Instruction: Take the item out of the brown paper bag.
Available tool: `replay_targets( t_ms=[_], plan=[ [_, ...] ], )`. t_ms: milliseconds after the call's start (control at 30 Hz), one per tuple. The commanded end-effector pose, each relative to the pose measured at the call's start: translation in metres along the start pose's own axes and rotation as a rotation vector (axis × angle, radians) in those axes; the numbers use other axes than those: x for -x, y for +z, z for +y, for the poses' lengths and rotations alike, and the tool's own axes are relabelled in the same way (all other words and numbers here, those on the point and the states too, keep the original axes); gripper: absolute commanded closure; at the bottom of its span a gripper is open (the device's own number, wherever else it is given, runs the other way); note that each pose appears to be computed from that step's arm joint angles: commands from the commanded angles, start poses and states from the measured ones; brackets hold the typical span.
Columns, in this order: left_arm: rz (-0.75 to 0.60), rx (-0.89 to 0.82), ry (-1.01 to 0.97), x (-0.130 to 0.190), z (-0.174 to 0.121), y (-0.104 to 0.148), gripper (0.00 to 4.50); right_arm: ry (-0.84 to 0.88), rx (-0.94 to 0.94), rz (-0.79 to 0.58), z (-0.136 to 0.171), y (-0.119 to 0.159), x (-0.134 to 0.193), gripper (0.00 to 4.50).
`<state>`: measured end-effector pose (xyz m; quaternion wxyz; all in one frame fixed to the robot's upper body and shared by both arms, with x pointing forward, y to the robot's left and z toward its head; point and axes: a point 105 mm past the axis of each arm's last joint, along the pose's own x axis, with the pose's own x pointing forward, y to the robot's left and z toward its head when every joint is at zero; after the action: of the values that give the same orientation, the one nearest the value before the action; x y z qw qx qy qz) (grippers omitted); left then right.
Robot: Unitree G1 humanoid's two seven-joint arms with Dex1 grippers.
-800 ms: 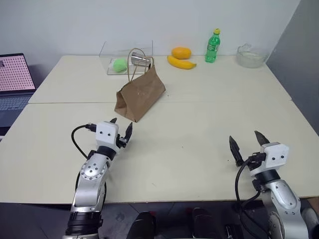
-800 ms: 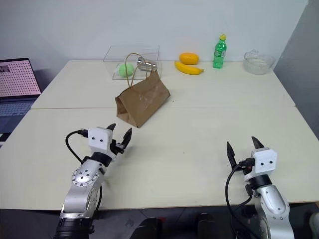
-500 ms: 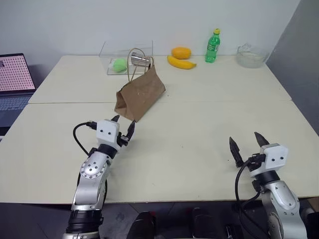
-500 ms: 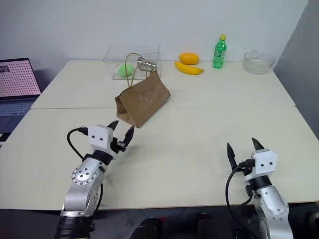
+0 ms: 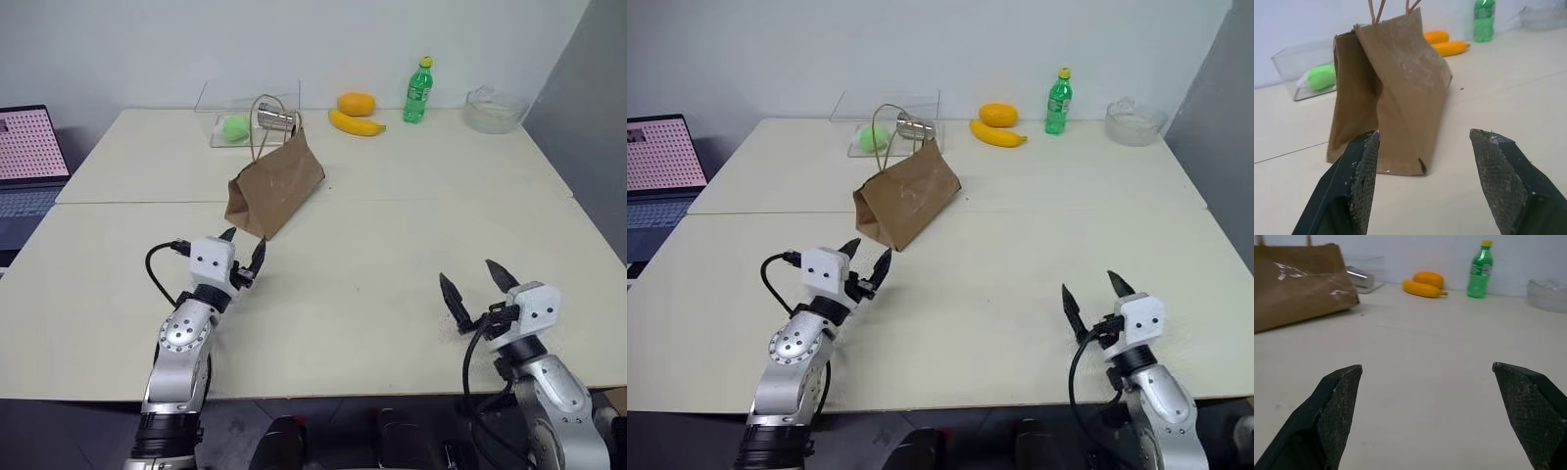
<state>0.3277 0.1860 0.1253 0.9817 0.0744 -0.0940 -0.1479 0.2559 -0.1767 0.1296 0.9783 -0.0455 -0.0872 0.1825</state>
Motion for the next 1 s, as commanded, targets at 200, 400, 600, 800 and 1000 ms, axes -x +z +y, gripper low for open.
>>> replay_targets(
  t_ms=[200,400,600,800,1000],
  plan=[
    [-0.114,-0.024,-0.124,0.02,-0.001,0.03,1.42,0.305,-0.013,-0.057,0.03,0.048,-0.014,0.0],
    [-0.118,-0.042,-0.12,0.009,0.016,0.045,1.42,0.422,-0.012,-0.035,0.042,0.068,-0.024,0.0],
    [-0.111,-0.074,-0.136,-0.012,0.048,0.082,1.42,0.471,-0.022,-0.038,0.049,0.086,-0.035,0.0],
    [-0.062,-0.028,-0.221,-0.06,0.067,0.113,1.42,0.505,-0.012,-0.039,0.052,0.102,-0.047,0.0],
    [0.0,-0.034,-0.349,-0.092,0.061,0.118,1.42,0.516,0.013,-0.048,0.057,0.111,-0.053,0.0]
  ],
)
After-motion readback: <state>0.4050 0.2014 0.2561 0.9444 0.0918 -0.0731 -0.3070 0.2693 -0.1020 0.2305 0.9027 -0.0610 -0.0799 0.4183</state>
